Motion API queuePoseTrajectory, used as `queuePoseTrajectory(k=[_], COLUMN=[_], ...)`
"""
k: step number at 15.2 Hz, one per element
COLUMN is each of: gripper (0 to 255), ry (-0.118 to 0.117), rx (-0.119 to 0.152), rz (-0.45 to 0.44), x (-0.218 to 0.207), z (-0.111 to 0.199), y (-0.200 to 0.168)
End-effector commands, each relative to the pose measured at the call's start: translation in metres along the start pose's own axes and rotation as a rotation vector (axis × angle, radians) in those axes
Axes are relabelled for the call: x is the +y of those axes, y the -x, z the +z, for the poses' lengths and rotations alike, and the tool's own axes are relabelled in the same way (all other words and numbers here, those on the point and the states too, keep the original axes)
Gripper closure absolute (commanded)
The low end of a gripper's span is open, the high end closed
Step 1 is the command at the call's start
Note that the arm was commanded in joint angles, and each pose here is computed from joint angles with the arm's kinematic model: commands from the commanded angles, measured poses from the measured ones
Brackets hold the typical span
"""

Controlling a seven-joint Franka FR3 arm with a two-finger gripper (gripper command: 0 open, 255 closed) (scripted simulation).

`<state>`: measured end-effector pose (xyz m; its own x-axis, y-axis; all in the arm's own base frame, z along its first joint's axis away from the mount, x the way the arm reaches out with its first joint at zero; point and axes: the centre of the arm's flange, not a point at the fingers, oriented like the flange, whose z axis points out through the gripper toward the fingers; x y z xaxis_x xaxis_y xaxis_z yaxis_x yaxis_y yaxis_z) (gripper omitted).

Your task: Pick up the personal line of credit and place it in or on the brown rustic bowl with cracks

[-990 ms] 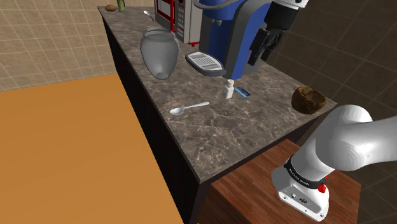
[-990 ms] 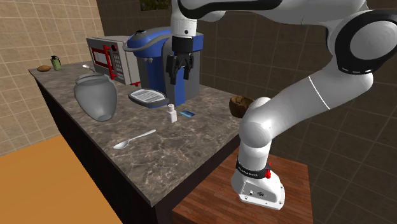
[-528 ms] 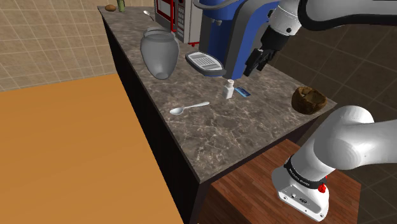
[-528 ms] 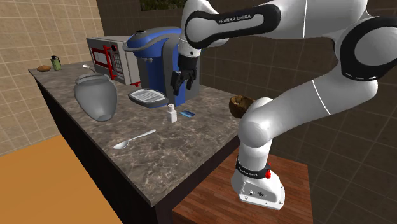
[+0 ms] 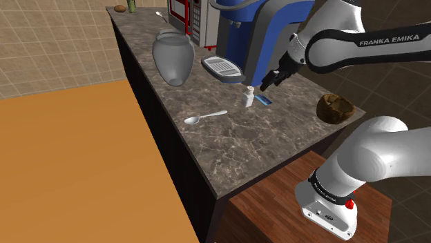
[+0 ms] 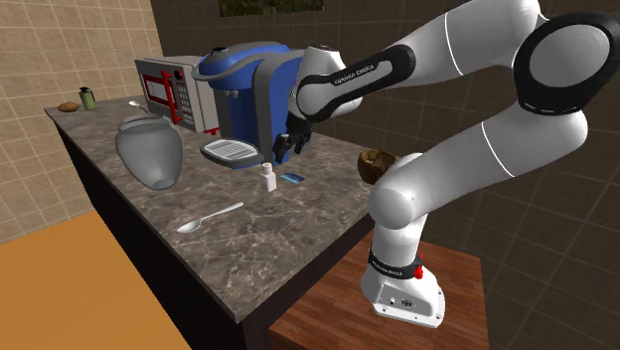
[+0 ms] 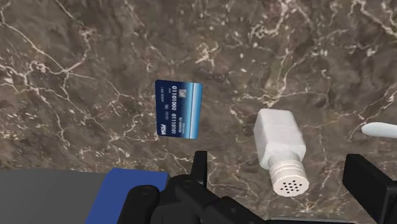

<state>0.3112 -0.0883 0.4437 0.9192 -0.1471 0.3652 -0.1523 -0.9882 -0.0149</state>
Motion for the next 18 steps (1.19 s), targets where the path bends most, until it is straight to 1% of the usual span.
queuePoseTrajectory(k=[1,8,9,16,18], gripper=[0,0,0,0,0], ry=[0.014,0.06,0.064,0.064,0.064], rx=[0.049,0.197,0.21,0.21,0.21], rz=[0.017,0.077,0.082,0.082,0.082], x=[0.017,0.069,0.073,0.076,0.076], z=[0.02,0.09,0.097,0.133,0.136], y=[0.003,0.006,0.006,-0.002,-0.002])
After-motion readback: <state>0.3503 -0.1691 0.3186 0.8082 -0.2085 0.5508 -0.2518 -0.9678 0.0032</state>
